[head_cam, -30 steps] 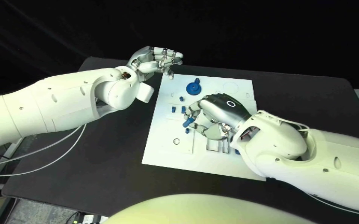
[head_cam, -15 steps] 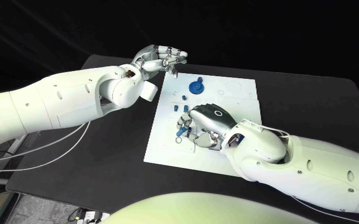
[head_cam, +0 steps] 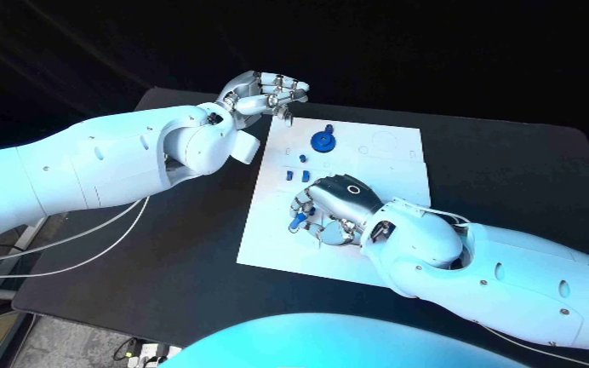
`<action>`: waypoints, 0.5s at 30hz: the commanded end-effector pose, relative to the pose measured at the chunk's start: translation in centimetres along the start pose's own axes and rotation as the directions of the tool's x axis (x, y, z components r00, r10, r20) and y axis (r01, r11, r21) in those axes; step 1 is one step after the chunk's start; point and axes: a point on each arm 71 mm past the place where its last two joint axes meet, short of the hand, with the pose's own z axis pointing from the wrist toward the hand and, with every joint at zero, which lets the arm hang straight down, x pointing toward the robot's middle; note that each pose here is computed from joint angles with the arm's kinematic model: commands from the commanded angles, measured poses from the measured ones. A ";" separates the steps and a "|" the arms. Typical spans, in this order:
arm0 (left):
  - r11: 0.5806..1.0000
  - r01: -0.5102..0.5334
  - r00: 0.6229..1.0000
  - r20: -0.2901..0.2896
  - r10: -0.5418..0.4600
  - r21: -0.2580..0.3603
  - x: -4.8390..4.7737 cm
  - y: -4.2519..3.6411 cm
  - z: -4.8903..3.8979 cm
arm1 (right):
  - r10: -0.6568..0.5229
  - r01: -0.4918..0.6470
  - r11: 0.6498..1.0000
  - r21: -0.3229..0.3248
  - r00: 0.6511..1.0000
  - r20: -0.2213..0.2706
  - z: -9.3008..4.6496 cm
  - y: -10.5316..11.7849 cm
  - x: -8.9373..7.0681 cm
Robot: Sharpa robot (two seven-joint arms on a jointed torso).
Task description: Assemble the parts on the task board
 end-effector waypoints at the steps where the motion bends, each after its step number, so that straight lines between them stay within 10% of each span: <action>1: 1.000 0.010 1.000 -0.015 -0.010 0.006 0.23 -0.12 0.04 | -0.027 0.027 1.000 -0.011 0.999 -0.039 0.0 0.2 0.4; 15: 1.000 0.010 1.000 -0.015 -0.010 0.005 0.19 -0.11 0.01 | -0.072 0.072 0.997 0.002 0.995 -0.069 0.3 0.1 0.8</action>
